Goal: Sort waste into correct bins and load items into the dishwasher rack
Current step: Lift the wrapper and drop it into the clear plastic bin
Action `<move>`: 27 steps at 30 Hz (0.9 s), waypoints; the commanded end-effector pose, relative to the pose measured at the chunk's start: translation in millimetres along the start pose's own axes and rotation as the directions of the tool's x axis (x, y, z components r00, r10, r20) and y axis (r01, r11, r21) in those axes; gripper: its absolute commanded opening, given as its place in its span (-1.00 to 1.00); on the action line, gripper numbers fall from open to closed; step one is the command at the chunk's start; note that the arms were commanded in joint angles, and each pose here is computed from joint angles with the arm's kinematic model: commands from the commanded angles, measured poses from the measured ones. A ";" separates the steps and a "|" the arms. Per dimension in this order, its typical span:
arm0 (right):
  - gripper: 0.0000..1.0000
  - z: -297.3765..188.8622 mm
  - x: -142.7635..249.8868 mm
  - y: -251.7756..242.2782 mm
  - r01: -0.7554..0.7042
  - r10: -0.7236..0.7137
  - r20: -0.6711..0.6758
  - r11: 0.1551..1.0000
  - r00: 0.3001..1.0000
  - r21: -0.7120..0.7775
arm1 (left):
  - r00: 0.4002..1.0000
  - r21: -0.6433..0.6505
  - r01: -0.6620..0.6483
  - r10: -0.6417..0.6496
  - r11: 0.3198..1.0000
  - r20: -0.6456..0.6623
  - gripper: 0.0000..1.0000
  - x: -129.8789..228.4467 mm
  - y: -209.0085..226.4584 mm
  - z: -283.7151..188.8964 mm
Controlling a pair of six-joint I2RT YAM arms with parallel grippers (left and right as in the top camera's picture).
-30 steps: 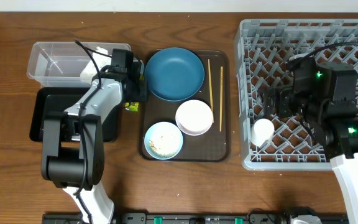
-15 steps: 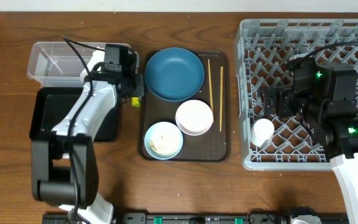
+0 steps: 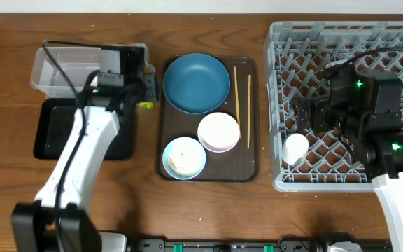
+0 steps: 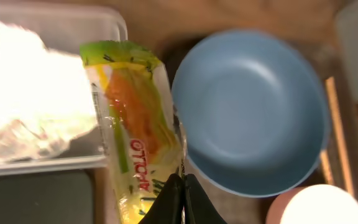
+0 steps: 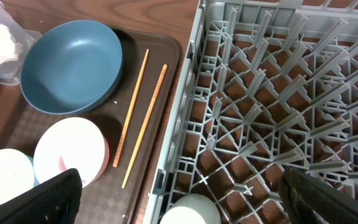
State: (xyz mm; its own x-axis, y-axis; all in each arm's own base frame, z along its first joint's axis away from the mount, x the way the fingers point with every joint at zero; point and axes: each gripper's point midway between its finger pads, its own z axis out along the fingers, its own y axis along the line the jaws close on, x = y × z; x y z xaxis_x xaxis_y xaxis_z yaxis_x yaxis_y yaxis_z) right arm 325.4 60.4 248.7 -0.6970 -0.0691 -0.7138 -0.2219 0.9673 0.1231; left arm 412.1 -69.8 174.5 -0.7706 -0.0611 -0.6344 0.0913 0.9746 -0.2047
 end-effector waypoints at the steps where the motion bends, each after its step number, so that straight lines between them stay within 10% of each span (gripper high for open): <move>1: 0.98 -4.5 -7.4 -5.0 -0.020 0.019 0.020 1.000 1.000 0.015 | 0.997 -0.016 0.005 -0.003 1.000 0.073 -0.88 -19.2 1.6 -14.5; 10: 0.99 -4.5 -7.6 -5.0 -0.020 0.019 0.021 1.000 1.000 0.015 | 0.968 -0.312 0.124 -0.046 0.942 0.246 -0.88 -55.0 64.7 -9.7; 19: 0.98 -4.5 -8.1 -5.0 -0.019 0.019 0.023 1.000 1.000 0.015 | 0.950 -0.342 0.172 -0.063 0.924 0.307 -0.84 -67.6 97.8 43.9; 24: 0.99 -4.5 -8.2 -5.0 -0.016 0.016 0.023 1.000 1.000 0.015 | 0.936 -0.339 0.182 -0.057 0.923 0.347 0.12 -77.0 99.9 43.9; 27: 0.98 -4.5 -8.2 -5.0 -0.016 0.016 0.023 1.000 1.000 0.015 | 0.919 -0.326 0.189 -0.050 0.926 0.390 0.34 -89.0 95.9 29.4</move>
State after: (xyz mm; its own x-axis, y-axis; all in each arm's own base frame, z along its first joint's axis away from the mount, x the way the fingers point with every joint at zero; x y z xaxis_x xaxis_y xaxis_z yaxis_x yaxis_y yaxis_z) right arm 325.9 60.4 249.1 -0.6953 -0.0689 -0.7154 -0.2219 0.9674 0.1225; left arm 507.2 17.3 157.5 -0.5335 -0.1794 -0.8265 -0.2460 0.9679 -0.0513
